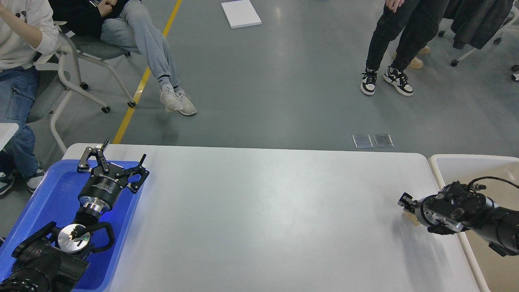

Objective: Tidy desktop
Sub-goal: 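Close the right gripper around the crumpled paper ball, then lift the paper ball with the right gripper and carry it over the bin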

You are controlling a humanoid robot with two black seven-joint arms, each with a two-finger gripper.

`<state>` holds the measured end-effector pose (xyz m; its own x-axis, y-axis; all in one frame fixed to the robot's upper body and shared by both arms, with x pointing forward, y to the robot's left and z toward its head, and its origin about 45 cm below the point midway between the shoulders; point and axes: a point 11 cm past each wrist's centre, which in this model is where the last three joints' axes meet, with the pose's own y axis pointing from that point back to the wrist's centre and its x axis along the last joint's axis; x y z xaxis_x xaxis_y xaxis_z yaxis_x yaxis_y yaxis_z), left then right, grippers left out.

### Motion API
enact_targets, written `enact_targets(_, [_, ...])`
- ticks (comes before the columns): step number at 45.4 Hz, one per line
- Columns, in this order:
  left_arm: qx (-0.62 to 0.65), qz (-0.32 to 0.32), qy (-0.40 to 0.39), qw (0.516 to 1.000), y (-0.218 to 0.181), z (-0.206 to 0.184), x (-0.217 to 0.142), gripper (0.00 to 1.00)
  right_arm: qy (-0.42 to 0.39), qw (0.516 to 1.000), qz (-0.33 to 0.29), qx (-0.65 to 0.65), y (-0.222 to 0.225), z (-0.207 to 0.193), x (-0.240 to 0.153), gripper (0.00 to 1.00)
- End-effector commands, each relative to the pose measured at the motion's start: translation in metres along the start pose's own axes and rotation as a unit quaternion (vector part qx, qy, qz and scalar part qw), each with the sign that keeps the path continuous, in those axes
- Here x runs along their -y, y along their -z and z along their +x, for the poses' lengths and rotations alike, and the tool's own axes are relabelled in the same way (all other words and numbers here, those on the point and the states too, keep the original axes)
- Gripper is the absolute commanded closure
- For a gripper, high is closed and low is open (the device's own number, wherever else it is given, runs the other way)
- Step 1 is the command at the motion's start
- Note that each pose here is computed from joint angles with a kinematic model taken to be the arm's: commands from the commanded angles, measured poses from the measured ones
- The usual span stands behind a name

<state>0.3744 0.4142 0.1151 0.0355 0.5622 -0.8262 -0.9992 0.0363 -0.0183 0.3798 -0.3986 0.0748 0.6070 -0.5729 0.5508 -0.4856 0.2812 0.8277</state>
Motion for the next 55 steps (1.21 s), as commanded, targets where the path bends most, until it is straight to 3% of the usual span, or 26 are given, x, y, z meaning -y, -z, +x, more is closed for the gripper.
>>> enact_targets(1, [0.0,-0.001,0.0,1.0,0.0,0.0,0.0,0.0,0.001,1.0,0.001,0.008,0.001,0.0,-0.001,1.0])
enact_targets(23, [0.0,-0.001,0.0,1.0,0.0,0.0,0.0,0.0,0.01,1.0,0.026,0.008,0.009,0.025,-0.022,1.0])
enact_targets(40, [0.0,0.0,0.0,1.0,0.0,0.0,0.0,0.0,0.03,0.986,0.084,-0.14,0.041,0.065,-0.111,1.0])
enact_targets(55, [0.0,0.0,0.001,1.0,0.0,0.0,0.0,0.0,0.093,0.96,0.126,-0.233,0.078,0.105,-0.209,1.0])
